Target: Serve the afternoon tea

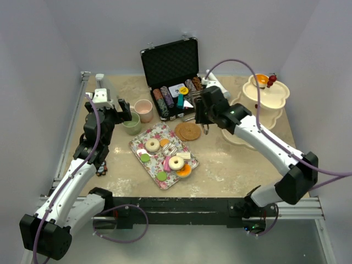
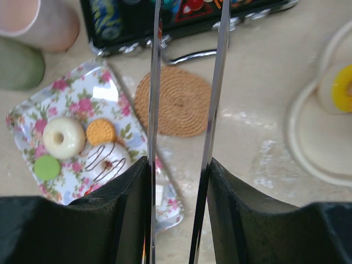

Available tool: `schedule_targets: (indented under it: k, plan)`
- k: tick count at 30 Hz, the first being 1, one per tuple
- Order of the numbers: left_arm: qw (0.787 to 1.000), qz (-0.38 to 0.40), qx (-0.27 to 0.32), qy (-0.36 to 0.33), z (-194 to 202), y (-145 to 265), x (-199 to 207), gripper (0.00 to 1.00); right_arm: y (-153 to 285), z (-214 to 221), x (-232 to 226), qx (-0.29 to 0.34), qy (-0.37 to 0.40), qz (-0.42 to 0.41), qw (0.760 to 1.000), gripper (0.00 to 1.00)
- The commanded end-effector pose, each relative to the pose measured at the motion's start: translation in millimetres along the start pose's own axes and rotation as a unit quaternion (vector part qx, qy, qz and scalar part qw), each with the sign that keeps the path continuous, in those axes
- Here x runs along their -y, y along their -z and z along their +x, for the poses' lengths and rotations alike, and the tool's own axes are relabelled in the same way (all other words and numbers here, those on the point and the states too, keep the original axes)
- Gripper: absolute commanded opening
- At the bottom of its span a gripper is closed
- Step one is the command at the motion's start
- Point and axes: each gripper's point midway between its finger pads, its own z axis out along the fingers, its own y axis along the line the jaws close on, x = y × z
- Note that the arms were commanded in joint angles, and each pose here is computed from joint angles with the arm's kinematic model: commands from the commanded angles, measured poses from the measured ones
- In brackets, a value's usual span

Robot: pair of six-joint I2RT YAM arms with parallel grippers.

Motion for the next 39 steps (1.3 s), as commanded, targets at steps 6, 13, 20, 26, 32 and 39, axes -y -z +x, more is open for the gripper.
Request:
schedule_targets:
  k: [6, 13, 20, 26, 32, 39]
  plan:
    - [0.999, 0.013, 0.032, 0.011, -27, 3, 7, 1.00, 40, -31, 106, 0.061, -0.045, 0.100, 0.992, 0.39]
    - [0.999, 0.013, 0.037, 0.012, -31, 5, 7, 1.00, 54, -37, 130, 0.075, -0.068, 0.127, 0.987, 0.39]
    - [0.999, 0.017, 0.040, 0.010, -32, 8, 10, 1.00, 64, -31, 151, 0.073, -0.080, 0.172, 0.979, 0.39]
    - [0.999, 0.017, 0.044, 0.007, -34, 10, 12, 1.00, 74, -31, 160, 0.080, -0.089, 0.193, 0.974, 0.40]
    - [0.999, 0.021, 0.049, 0.008, -37, 13, 14, 1.00, 81, -25, 168, 0.077, -0.101, 0.212, 0.969, 0.40]
    - [0.998, 0.022, 0.053, 0.009, -39, 15, 15, 1.00, 89, -27, 170, 0.085, -0.105, 0.218, 0.967, 0.44]
